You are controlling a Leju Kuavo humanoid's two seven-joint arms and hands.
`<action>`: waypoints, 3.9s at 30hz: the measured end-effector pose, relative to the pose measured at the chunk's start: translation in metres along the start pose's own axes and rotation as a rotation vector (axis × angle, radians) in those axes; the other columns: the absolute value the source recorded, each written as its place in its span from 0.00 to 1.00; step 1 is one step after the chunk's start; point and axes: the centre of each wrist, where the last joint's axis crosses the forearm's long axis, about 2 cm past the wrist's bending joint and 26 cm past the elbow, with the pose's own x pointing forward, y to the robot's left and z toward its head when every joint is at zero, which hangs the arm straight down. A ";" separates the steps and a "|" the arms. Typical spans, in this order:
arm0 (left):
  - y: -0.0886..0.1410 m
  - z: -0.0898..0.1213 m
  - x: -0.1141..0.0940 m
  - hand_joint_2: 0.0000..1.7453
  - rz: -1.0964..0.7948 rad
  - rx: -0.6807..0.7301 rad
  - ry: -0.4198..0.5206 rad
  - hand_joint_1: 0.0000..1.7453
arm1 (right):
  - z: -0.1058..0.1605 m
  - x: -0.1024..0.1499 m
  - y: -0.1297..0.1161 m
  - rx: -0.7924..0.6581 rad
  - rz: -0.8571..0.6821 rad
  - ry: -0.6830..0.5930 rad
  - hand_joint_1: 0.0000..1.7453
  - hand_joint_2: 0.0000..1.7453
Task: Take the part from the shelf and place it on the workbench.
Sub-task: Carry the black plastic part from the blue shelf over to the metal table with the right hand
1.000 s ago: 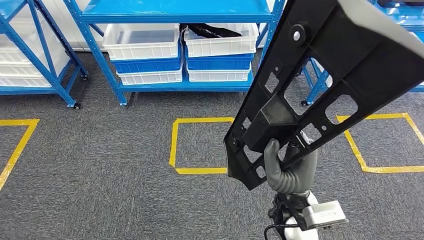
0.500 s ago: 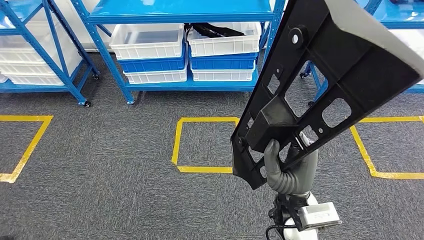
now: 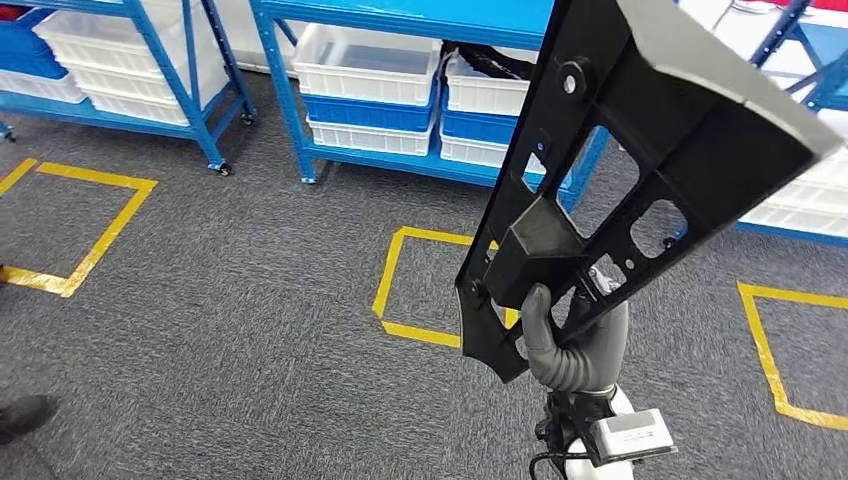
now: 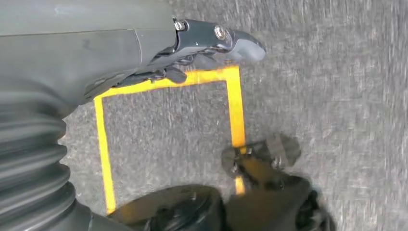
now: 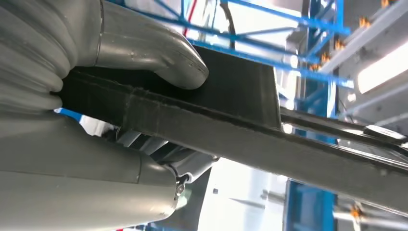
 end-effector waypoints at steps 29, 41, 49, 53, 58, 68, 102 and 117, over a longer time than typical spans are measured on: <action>0.001 0.001 -0.003 1.00 0.002 -0.004 0.001 0.00 | 0.007 0.001 -0.002 0.022 0.021 0.004 1.00 1.00; 0.005 0.001 -0.009 1.00 -0.021 -0.036 -0.039 0.00 | 0.028 0.008 -0.009 0.015 0.043 0.021 1.00 1.00; 0.010 0.001 -0.010 1.00 -0.039 -0.034 -0.022 0.00 | 0.031 0.009 -0.011 -0.001 0.047 0.030 1.00 1.00; 0.010 0.001 -0.011 1.00 -0.047 -0.036 0.002 0.00 | 0.033 0.010 -0.011 -0.002 0.047 0.036 1.00 1.00; 0.010 0.000 -0.009 1.00 -0.049 -0.057 0.044 0.00 | 0.032 0.010 -0.011 0.003 0.044 0.034 1.00 1.00; 0.010 -0.002 -0.005 1.00 0.032 -0.112 0.233 0.00 | 0.026 0.008 -0.010 0.026 0.039 0.043 1.00 1.00; 0.006 0.000 -0.005 1.00 0.114 -0.135 0.303 0.00 | 0.013 0.003 -0.005 0.040 0.031 0.036 1.00 1.00; 0.016 -0.001 -0.012 1.00 0.146 -0.043 0.229 0.00 | 0.015 0.002 -0.008 0.027 0.042 0.041 1.00 1.00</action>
